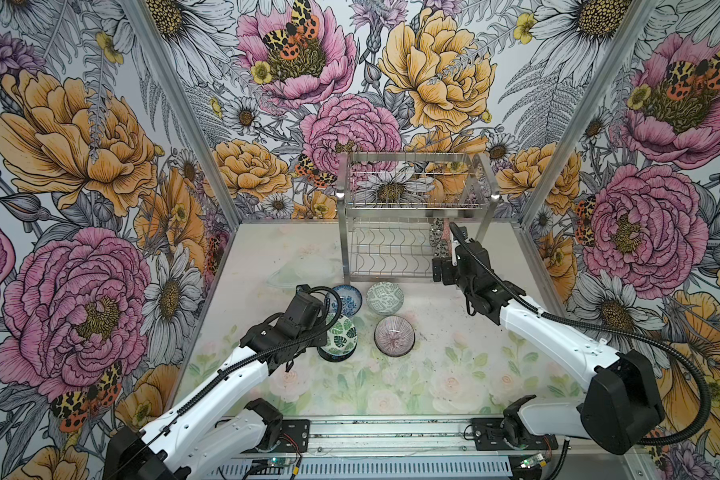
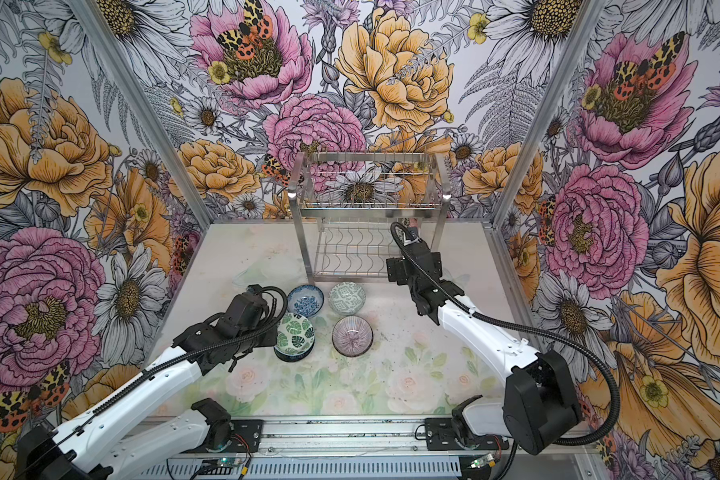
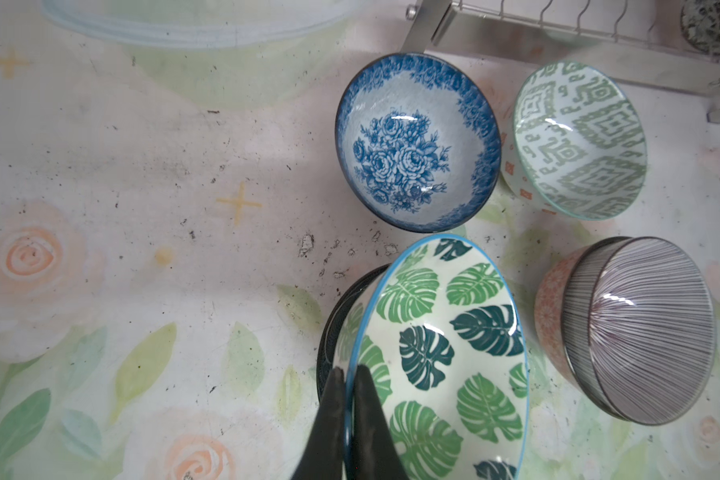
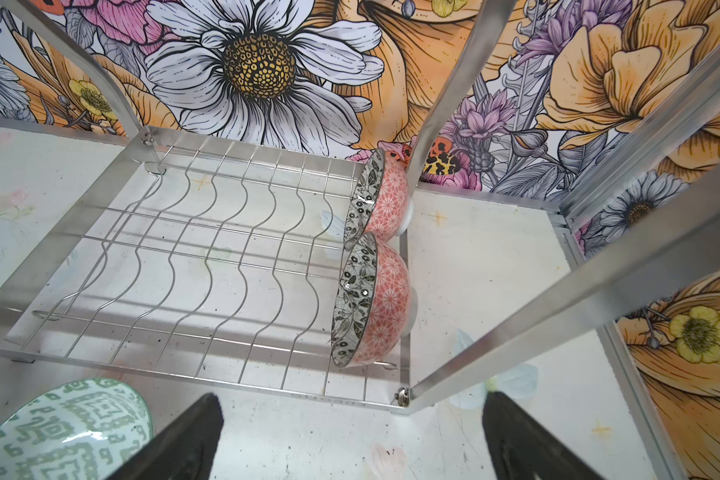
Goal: Load the bowls into the dish rack
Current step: 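Lower the left gripper onto the monstera-leaf bowl rim, close and lift it, then carry the monstera bowl toward the right gripper while the right gripper reaches for its rim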
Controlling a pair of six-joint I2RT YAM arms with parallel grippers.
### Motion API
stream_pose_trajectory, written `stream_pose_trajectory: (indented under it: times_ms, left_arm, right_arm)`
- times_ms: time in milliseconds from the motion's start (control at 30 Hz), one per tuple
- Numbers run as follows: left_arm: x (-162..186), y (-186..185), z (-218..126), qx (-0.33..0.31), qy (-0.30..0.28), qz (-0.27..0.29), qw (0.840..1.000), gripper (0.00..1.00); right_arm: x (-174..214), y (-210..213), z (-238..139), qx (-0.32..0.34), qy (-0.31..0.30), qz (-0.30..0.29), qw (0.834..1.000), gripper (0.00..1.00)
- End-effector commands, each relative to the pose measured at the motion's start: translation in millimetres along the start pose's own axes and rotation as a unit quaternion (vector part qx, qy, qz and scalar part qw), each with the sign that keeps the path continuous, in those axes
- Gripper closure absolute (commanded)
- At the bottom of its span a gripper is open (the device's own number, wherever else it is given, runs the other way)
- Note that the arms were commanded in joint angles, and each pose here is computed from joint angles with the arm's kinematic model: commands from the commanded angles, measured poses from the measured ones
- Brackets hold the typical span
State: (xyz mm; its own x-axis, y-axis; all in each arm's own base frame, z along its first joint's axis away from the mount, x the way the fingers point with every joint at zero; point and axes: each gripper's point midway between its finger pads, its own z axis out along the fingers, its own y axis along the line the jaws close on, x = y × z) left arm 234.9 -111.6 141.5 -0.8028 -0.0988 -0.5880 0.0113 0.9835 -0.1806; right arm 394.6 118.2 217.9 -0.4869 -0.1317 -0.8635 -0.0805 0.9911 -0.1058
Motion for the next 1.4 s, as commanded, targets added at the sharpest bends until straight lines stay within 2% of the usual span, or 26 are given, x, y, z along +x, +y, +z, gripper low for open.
stream_pose_trajectory:
  times_ms: [0, 167, 267, 533, 967, 1367]
  left_arm:
    - [-29.3, -7.7, -18.2, 0.016, -0.049, -0.004, 0.999, 1.00]
    - [-49.3, -17.5, -33.5, 0.035, -0.080, -0.003, 0.996, 1.00]
    - [-69.0, -25.3, -39.3, 0.046, -0.122, -0.001, 0.991, 1.00]
    - [-115.2, -61.7, -34.9, 0.101, -0.193, -0.007, 0.976, 1.00]
    - [-147.1, -120.6, -9.2, 0.155, -0.206, 0.032, 0.966, 1.00]
    - [-158.2, -157.1, -2.1, 0.201, -0.222, 0.035, 0.954, 1.00]
  right_arm:
    - [-5.0, -4.0, -9.4, -0.002, -0.010, 0.015, 1.000, 0.01]
    - [-8.3, -3.9, -13.4, -0.006, -0.015, 0.017, 1.000, 0.00]
    - [-9.7, -2.2, -13.8, -0.011, -0.016, 0.020, 1.000, 0.00]
    - [-15.5, 9.1, -20.1, -0.048, -0.015, 0.035, 0.998, 0.00]
    - [-27.7, 19.8, -51.1, -0.111, -0.030, 0.071, 0.991, 0.00]
    - [-31.7, 53.4, -65.2, -0.210, -0.019, 0.132, 0.968, 0.00]
